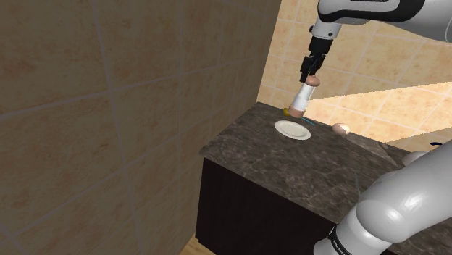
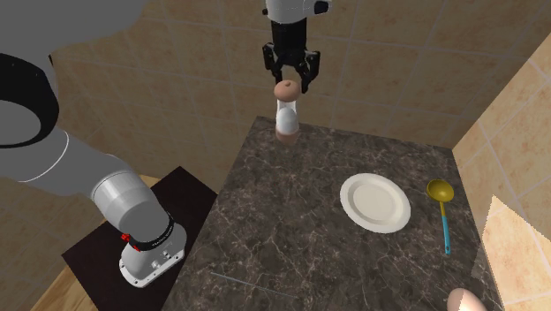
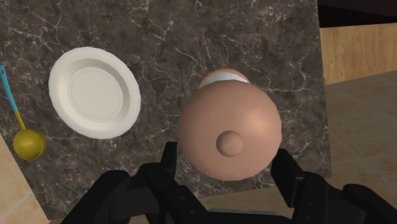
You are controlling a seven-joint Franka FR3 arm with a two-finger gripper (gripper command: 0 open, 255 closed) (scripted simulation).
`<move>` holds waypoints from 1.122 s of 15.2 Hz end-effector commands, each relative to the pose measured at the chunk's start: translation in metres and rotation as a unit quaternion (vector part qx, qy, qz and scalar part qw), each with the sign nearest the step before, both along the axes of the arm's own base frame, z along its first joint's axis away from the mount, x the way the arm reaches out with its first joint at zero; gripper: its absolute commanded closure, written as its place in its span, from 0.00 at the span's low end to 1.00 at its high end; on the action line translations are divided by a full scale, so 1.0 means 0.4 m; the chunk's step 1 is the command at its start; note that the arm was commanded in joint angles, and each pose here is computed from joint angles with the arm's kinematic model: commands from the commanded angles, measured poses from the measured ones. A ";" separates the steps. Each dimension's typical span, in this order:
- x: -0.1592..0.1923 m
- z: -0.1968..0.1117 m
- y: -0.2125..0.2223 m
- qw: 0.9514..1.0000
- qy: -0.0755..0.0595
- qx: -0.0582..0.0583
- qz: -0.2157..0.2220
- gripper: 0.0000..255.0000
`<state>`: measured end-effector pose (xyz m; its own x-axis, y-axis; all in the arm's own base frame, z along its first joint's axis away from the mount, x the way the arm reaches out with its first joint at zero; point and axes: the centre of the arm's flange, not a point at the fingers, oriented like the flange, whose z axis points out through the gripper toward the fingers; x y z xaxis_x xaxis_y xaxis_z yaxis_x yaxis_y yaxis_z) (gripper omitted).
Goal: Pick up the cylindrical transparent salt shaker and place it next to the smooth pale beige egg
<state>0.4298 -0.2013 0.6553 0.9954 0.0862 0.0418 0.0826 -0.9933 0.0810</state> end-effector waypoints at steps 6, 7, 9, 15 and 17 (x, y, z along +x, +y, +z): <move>-0.048 -0.040 -0.203 1.000 0.000 0.000 0.000 1.00; -0.055 -0.047 -0.235 1.000 0.000 0.000 0.000 1.00; -0.070 -0.061 -0.297 1.000 0.000 0.000 0.000 1.00; -0.114 -0.105 -0.485 1.000 0.000 0.000 0.000 1.00; -0.128 -0.120 -0.548 1.000 0.000 0.000 0.000 1.00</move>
